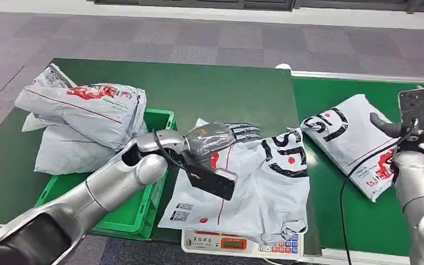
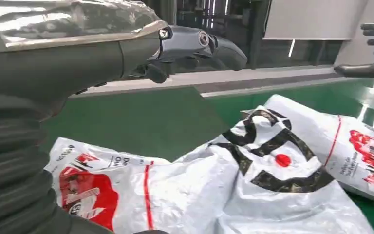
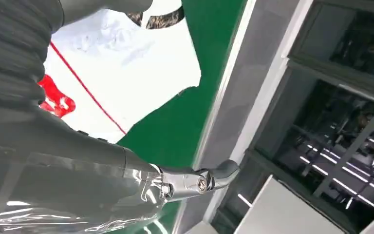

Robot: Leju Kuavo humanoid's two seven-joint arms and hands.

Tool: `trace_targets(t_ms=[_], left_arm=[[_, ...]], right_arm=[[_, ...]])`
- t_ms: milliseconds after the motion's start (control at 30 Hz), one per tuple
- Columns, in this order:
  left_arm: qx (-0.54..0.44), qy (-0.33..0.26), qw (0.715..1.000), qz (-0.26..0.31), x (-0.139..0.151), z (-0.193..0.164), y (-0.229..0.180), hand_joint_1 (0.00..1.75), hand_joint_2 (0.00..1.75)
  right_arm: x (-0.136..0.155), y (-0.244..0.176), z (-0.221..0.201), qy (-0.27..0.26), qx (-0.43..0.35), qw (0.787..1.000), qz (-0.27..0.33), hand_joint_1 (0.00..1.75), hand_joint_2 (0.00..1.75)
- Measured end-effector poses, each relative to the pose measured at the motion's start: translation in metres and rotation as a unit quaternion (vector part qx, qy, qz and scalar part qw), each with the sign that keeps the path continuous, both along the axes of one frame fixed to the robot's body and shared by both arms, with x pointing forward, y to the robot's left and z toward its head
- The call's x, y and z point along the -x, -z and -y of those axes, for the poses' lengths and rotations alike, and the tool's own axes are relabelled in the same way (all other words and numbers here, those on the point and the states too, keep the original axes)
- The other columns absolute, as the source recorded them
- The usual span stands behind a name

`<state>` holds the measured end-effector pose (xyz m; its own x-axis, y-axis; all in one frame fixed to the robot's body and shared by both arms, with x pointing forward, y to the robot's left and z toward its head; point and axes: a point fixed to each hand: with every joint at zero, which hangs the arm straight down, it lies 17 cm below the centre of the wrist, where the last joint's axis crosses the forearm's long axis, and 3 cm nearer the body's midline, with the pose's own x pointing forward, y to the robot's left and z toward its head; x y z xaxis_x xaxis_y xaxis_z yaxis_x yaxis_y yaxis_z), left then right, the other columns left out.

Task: Moved the parcel from conveyor to table for the left to box.

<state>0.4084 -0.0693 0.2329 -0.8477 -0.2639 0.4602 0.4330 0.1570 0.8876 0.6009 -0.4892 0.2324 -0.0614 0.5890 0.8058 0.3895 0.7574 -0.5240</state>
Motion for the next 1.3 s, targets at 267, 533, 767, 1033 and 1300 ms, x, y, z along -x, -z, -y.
trace_targets(t_ms=[267,533,767,1033,1300], left_arm=[[-0.003,0.006,1.0,0.002,0.004,0.004,0.001,0.0,1.75],[-0.001,0.011,1.0,-0.001,0.007,0.008,0.0,0.0,1.75],[-0.008,0.012,1.0,-0.014,0.009,0.011,0.009,0.0,1.75],[-0.034,0.058,0.997,-0.037,0.046,0.059,0.043,0.0,1.75],[-0.054,0.052,0.997,-0.021,0.055,0.062,0.073,0.0,1.75]], right_arm=[[0.0,0.004,0.003,0.004,-0.003,1.0,-0.006,0.0,1.75],[0.0,0.008,0.003,0.005,-0.003,1.0,-0.01,0.0,1.75],[-0.002,0.012,-0.006,-0.002,-0.003,1.0,-0.018,0.0,1.75],[0.007,0.017,0.009,0.009,-0.012,1.0,-0.008,0.0,1.75],[0.014,0.029,0.018,0.016,-0.013,1.0,-0.023,0.0,1.75]])
